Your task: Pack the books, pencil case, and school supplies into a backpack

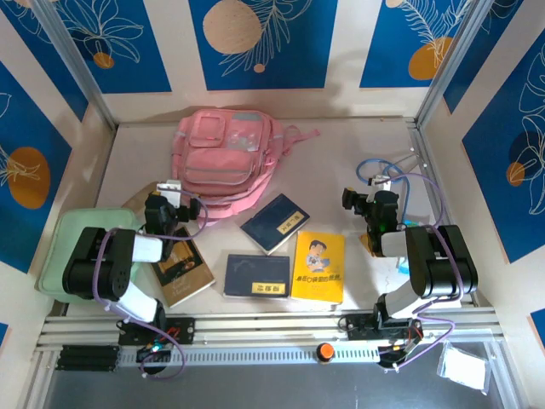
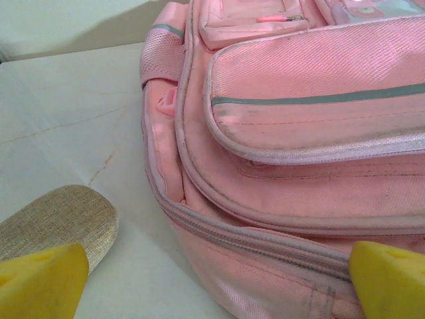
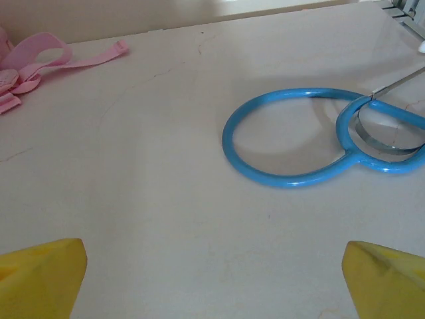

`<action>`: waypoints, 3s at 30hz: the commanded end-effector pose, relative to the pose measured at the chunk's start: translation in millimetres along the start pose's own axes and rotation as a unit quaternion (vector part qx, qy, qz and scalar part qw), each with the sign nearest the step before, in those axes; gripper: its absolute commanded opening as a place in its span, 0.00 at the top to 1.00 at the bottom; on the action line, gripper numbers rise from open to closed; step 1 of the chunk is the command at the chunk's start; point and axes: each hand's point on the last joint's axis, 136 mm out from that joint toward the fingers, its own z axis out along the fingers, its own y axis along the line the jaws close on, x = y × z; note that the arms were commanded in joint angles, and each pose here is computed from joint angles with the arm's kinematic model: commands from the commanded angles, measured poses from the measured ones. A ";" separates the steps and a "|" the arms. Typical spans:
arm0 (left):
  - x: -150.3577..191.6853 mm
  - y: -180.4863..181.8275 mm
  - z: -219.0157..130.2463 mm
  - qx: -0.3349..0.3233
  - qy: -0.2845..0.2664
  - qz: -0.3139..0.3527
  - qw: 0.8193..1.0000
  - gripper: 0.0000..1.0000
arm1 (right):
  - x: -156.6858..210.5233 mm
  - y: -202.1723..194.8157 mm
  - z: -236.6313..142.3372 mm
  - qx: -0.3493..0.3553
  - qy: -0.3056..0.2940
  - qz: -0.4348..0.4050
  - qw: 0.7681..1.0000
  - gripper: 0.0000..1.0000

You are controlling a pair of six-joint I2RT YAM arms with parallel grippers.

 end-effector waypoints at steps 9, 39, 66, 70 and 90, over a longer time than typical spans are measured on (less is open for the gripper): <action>-5.5 0.6 0.7 0.005 -0.011 -0.006 1.000 0.00 | -12.1 4.0 1.5 -0.008 -0.016 -0.005 1.000 0.01; -5.4 0.8 0.3 0.005 -0.011 -0.006 1.000 0.00 | -12.3 4.3 1.4 -0.009 -0.017 -0.006 1.000 0.01; -96.1 -5.4 -32.0 0.035 0.062 -0.297 0.952 0.04 | -67.2 195.3 37.2 -0.157 0.259 0.129 0.944 0.10; -84.0 -23.5 -27.8 0.070 0.100 -0.343 0.931 0.04 | -54.3 229.3 71.4 -0.169 0.310 0.162 0.922 0.11; -27.4 -94.0 -51.7 0.139 0.230 -0.407 0.873 0.05 | -13.8 276.2 178.2 -0.197 0.364 0.196 0.889 0.53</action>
